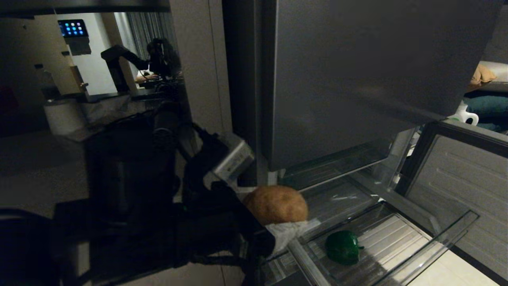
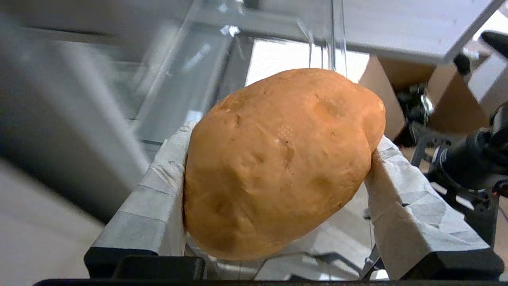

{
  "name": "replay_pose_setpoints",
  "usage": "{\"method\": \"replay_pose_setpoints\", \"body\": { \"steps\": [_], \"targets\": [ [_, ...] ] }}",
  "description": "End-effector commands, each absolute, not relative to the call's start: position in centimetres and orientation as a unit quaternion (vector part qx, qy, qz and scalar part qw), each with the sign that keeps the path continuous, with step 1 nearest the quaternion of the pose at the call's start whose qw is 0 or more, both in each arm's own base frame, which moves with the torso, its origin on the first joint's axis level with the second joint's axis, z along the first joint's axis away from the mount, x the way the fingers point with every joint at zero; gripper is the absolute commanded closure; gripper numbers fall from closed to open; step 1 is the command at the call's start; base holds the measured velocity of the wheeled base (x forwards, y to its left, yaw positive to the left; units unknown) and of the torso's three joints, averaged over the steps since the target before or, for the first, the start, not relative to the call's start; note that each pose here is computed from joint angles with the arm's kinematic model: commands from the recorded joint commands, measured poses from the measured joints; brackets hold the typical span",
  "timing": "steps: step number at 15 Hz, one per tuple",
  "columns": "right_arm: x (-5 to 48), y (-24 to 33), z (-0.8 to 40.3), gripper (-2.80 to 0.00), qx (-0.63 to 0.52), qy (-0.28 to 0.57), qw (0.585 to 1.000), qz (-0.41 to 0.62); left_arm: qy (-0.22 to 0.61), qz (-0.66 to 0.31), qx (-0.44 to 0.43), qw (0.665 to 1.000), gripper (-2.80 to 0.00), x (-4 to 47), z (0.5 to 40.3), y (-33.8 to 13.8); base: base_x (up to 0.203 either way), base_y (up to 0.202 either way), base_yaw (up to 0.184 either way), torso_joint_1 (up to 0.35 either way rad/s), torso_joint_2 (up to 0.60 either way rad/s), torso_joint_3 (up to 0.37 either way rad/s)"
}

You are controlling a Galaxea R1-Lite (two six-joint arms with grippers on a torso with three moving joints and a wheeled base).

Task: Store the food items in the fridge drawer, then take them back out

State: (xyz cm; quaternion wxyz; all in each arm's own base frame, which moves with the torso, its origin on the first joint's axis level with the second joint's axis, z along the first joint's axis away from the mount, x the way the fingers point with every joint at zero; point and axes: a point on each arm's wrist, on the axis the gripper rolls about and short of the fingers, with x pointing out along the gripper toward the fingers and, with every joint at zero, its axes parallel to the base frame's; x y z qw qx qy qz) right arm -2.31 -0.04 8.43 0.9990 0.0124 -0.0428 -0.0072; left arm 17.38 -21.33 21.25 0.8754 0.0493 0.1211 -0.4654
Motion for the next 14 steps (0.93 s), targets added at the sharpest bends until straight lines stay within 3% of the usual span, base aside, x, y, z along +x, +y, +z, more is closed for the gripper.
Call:
{"method": "replay_pose_setpoints", "body": {
  "steps": [1, 14],
  "targets": [
    [-2.1, 0.0, 7.6, 0.0, 0.013, -0.029, 0.999, -0.007, 0.145, -0.473, 0.061, 0.867, 0.0, 18.2, 19.6, -23.7, 0.0, 0.0, 0.0, 0.0, 0.0, 0.0],
    [-2.1, 0.0, 7.6, 0.0, 0.013, -0.029, 0.999, -0.007, 0.138, -0.479, 0.056, 0.865, 0.0, 19.7, 16.7, -29.4, 0.0, 0.0, 0.0, 0.0, 0.0, 0.0]
  ]
}}
